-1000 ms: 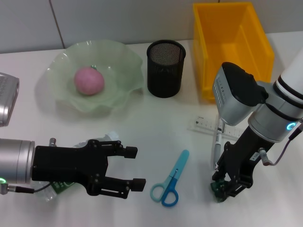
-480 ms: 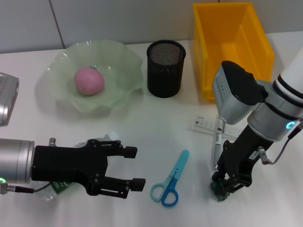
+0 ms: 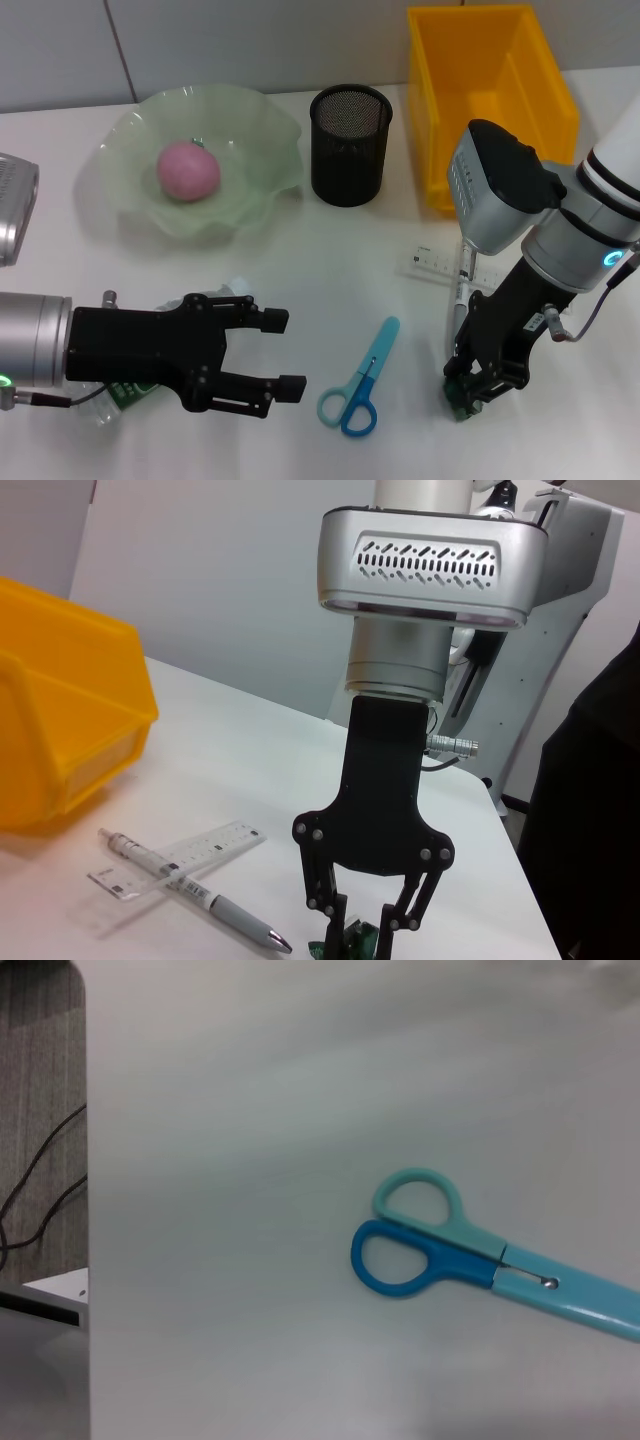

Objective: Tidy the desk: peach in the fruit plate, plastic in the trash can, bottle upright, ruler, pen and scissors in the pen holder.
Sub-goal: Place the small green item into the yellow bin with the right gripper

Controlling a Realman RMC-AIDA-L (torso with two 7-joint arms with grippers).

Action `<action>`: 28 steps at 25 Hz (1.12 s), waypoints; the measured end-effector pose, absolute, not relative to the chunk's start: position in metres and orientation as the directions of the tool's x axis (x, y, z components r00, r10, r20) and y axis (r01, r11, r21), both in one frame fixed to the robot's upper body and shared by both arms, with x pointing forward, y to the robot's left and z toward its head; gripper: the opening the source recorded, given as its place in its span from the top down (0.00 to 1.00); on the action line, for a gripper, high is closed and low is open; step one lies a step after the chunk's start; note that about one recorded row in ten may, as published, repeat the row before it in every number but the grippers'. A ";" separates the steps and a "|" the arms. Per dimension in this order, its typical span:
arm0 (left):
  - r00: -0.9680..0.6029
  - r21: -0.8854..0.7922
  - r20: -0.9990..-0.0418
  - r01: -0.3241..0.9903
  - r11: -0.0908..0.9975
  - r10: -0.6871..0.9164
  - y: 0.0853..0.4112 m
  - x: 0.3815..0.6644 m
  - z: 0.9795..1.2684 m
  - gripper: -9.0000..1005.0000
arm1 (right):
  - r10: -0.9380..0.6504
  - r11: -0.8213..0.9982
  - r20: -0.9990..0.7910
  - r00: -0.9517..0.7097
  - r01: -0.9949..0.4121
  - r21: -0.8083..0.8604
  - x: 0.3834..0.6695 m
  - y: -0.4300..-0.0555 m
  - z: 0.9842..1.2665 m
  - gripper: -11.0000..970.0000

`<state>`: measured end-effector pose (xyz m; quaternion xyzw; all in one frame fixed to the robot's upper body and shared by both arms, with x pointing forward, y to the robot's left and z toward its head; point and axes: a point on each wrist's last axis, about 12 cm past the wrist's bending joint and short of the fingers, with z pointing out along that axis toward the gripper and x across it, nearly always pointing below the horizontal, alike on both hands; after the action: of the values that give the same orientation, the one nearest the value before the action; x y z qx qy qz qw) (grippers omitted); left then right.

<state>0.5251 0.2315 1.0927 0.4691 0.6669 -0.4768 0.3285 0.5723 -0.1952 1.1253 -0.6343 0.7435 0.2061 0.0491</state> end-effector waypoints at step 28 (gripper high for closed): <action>-0.336 -0.313 -0.891 0.942 0.122 0.305 0.232 0.529 1.095 0.14 | -0.878 0.164 -0.414 -0.239 -0.964 0.209 0.581 -0.209 1.147 0.82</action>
<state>0.5291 0.2318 1.0951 0.4666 0.6683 -0.4705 0.3381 0.5811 -0.2089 1.1475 -0.6087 0.7566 0.2175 0.0987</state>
